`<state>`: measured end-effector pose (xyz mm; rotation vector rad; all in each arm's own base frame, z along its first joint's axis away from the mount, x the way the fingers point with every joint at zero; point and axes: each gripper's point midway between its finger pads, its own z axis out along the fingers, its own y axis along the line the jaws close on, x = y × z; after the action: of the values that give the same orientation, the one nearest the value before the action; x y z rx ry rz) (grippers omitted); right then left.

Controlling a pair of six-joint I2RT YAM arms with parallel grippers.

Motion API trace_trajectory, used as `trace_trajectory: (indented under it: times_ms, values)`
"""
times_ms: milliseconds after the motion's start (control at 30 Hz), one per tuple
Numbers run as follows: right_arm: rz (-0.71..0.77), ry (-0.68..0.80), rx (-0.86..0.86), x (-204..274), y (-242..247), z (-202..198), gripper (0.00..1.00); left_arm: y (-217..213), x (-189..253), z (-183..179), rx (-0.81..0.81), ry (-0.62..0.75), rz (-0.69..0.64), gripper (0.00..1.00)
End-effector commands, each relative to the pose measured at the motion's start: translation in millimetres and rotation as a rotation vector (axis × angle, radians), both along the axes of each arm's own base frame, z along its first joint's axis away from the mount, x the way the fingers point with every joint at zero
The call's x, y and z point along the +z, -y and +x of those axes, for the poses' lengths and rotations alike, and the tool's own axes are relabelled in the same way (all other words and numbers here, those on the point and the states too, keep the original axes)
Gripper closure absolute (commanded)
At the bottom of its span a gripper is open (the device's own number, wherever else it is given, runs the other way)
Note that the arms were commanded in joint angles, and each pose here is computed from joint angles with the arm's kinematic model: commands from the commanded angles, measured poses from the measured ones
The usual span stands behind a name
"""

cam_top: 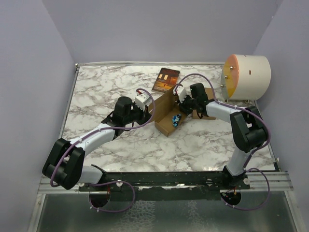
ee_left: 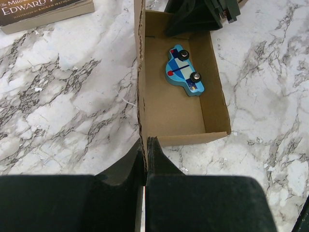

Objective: Fold the paper box

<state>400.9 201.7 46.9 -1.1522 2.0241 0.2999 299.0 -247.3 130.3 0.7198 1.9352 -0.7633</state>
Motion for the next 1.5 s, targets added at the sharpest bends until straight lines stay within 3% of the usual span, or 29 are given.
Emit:
trace_trajectory:
  times_ms: [0, 400, 667, 867, 900, 1000, 1067, 1200, 1333, 1367, 1467]
  values:
    - [0.026, 0.004, 0.026, 13.9, -6.5, -9.3, 0.73, 4.1, 17.0, 5.6, -0.015, 0.04, -0.014, 1.0]
    - [0.075, 0.048, 0.019, 44.7, 4.2, -6.3, 0.54, 0.0, 16.0, 7.1, -0.009, 0.053, 0.013, 1.0]
    - [0.092, -0.005, 0.034, 32.5, 9.2, -7.3, 0.52, 1.3, 17.4, 7.9, -0.018, 0.053, 0.009, 1.0]
    - [0.062, -0.086, 0.01, -3.1, 9.5, -2.9, 0.58, 4.6, 17.6, 8.0, -0.038, 0.055, 0.004, 1.0]
    - [0.048, -0.09, -0.001, -8.8, 11.3, -1.7, 0.62, 5.2, 17.0, 7.8, -0.042, 0.054, 0.004, 1.0]
    - [-0.021, -0.044, -0.045, -18.3, 18.5, 4.7, 0.89, 7.3, 15.9, 8.7, -0.048, 0.05, -0.001, 1.0]
    - [-0.063, -0.008, -0.079, -22.1, 23.3, 10.2, 0.98, 9.8, 15.4, 8.9, -0.056, 0.042, -0.01, 1.0]
    - [-0.134, 0.032, -0.119, -27.6, 29.6, 14.2, 0.99, 12.8, 14.0, 10.6, -0.062, 0.035, -0.017, 1.0]
    - [-0.108, 0.01, -0.085, -23.8, 22.9, 8.5, 0.99, 12.2, 13.7, 10.9, -0.061, 0.038, -0.012, 1.0]
    - [-0.09, 0.006, -0.069, -19.9, 19.0, 6.7, 0.97, 11.6, 13.9, 11.2, -0.059, 0.039, -0.011, 1.0]
    - [-0.05, 0.02, -0.047, -4.4, 12.1, 5.2, 0.78, 9.4, 12.9, 11.3, -0.051, 0.039, -0.004, 1.0]
